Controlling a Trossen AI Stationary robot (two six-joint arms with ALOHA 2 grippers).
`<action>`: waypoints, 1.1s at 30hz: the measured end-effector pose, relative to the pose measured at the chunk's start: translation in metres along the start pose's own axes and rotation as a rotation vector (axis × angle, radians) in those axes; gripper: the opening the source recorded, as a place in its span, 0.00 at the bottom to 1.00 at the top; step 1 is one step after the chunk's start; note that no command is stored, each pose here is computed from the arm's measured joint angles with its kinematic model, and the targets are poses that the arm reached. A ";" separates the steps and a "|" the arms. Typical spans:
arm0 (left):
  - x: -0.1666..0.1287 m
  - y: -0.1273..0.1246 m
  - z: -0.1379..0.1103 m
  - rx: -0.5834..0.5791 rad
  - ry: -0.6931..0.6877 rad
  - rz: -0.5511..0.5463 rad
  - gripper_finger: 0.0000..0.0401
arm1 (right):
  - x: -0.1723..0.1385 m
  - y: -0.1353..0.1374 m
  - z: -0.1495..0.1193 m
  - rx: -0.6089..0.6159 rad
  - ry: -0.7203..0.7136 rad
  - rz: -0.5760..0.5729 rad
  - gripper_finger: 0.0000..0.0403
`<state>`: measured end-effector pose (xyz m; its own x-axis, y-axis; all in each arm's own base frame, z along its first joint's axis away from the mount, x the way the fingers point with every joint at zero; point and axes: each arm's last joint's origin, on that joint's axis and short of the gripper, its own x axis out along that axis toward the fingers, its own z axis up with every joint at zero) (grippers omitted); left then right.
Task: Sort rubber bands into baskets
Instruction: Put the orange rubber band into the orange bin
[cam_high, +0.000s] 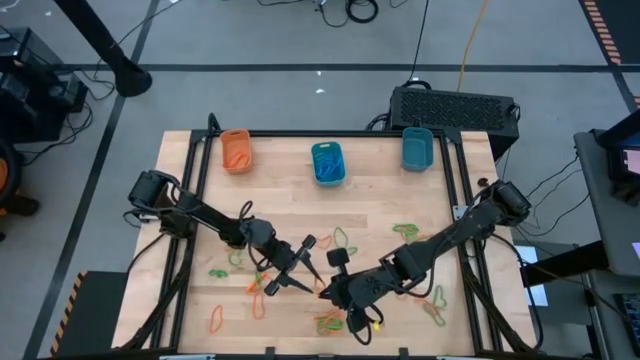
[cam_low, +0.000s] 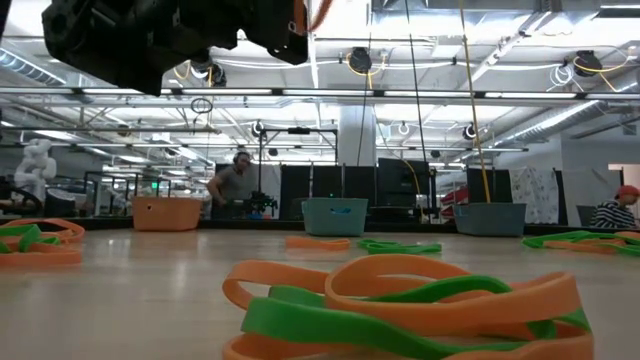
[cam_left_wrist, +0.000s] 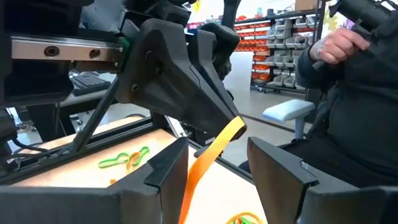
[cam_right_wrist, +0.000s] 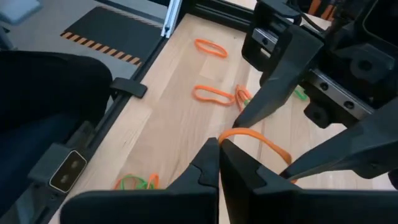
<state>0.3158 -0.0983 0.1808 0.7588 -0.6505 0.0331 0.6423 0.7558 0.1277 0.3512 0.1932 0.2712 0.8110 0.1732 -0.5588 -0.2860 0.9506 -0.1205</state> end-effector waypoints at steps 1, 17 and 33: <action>0.000 0.000 0.000 0.000 0.000 0.000 0.43 | 0.000 -0.001 0.000 0.002 0.000 -0.002 0.00; -0.002 0.004 -0.001 0.005 0.003 0.014 0.09 | 0.000 -0.002 0.000 0.003 0.001 -0.008 0.00; -0.005 0.007 0.001 -0.022 0.043 0.053 0.01 | -0.003 -0.010 -0.007 -0.028 0.084 -0.097 0.25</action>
<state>0.3161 -0.0900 0.1826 0.7952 -0.6063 -0.0033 0.6033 0.7906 0.1049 0.3484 0.1812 0.2686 0.7906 0.0572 -0.6097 -0.2232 0.9541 -0.1998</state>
